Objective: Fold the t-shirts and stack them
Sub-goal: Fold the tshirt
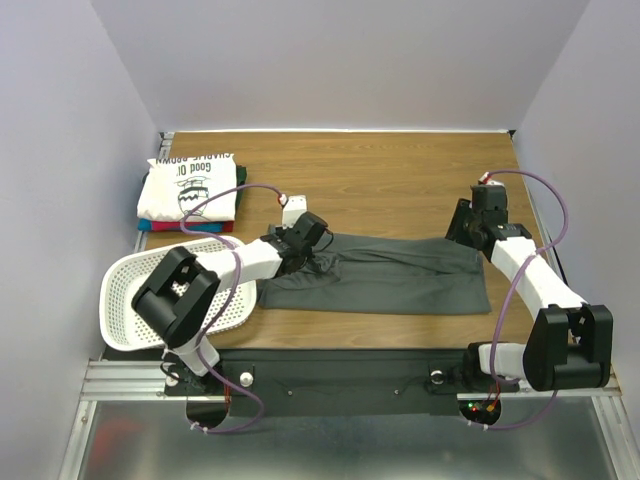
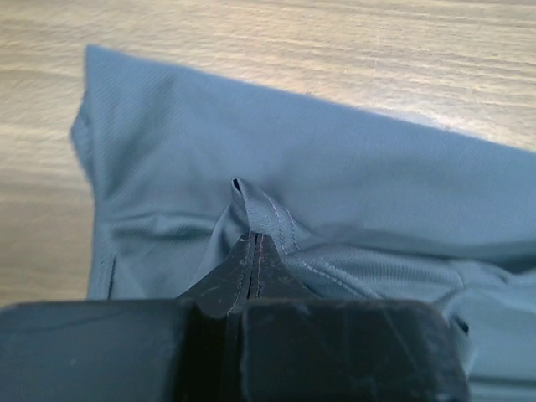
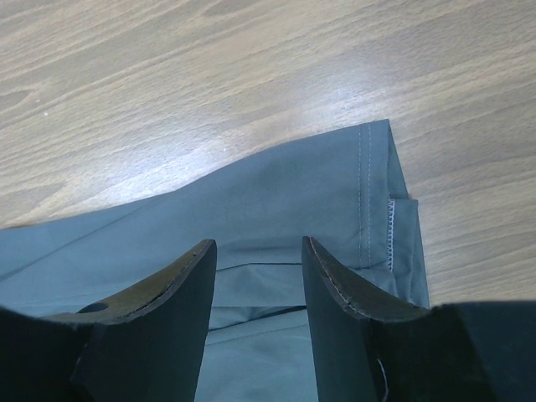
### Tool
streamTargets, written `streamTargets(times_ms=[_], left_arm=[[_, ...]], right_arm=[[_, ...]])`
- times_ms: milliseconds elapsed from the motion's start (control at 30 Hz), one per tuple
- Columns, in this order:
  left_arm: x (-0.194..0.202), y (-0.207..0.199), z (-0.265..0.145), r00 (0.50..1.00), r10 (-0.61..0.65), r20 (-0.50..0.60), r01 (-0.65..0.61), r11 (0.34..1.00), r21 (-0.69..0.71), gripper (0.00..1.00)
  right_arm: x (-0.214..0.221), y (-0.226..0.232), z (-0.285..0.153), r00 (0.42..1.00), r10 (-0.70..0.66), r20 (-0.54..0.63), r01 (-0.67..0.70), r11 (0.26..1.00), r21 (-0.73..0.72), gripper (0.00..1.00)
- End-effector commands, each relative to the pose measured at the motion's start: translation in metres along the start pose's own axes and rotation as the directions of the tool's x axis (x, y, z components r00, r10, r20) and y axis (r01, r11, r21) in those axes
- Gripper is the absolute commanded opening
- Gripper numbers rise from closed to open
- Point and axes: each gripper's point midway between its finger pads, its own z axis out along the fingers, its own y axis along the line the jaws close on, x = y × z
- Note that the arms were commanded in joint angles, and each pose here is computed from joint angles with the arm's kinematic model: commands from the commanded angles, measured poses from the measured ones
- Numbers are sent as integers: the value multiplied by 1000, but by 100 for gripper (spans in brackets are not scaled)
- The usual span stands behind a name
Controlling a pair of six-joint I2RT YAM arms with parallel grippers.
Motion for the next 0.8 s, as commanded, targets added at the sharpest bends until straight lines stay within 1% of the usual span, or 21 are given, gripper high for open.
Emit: streamTargets(times_ms=[0, 200, 333, 400, 433, 467, 533, 567, 633, 767], left_arm=[[-18, 5, -19, 995, -77, 66, 74, 997, 38, 4], [-16, 6, -27, 993, -98, 65, 94, 993, 65, 5], [-11, 7, -24, 994, -99, 53, 95, 993, 64, 8], [-10, 5, -24, 994, -98, 48, 94, 993, 67, 21], [-10, 4, -23, 994, -96, 45, 92, 993, 70, 32], [-10, 4, -23, 994, -98, 45, 95, 993, 69, 38], [-12, 3, -24, 993, -102, 53, 98, 993, 69, 47], [-15, 5, -24, 992, -110, 62, 107, 992, 62, 53], [-20, 6, -27, 990, -121, 79, 116, 991, 62, 55], [-23, 7, -24, 990, -111, 87, 107, 993, 46, 55]], right_arm=[[-15, 6, 0, 999, -13, 51, 14, 1000, -6, 51], [-13, 9, 1, 999, -21, 42, 21, 1000, -10, 51], [-11, 10, 1, 999, -26, 39, 27, 1000, -12, 51], [-9, 11, 1, 999, -30, 36, 30, 999, -14, 51], [-10, 11, 1, 999, -31, 37, 31, 999, -16, 51], [-9, 12, 1, 999, -32, 37, 32, 999, -17, 51], [-9, 12, 1, 999, -32, 36, 33, 999, -17, 51], [-9, 12, 0, 999, -34, 37, 35, 999, -18, 51], [-8, 13, 1, 999, -35, 36, 36, 999, -18, 51], [-8, 13, 1, 999, -39, 34, 40, 999, -18, 51]])
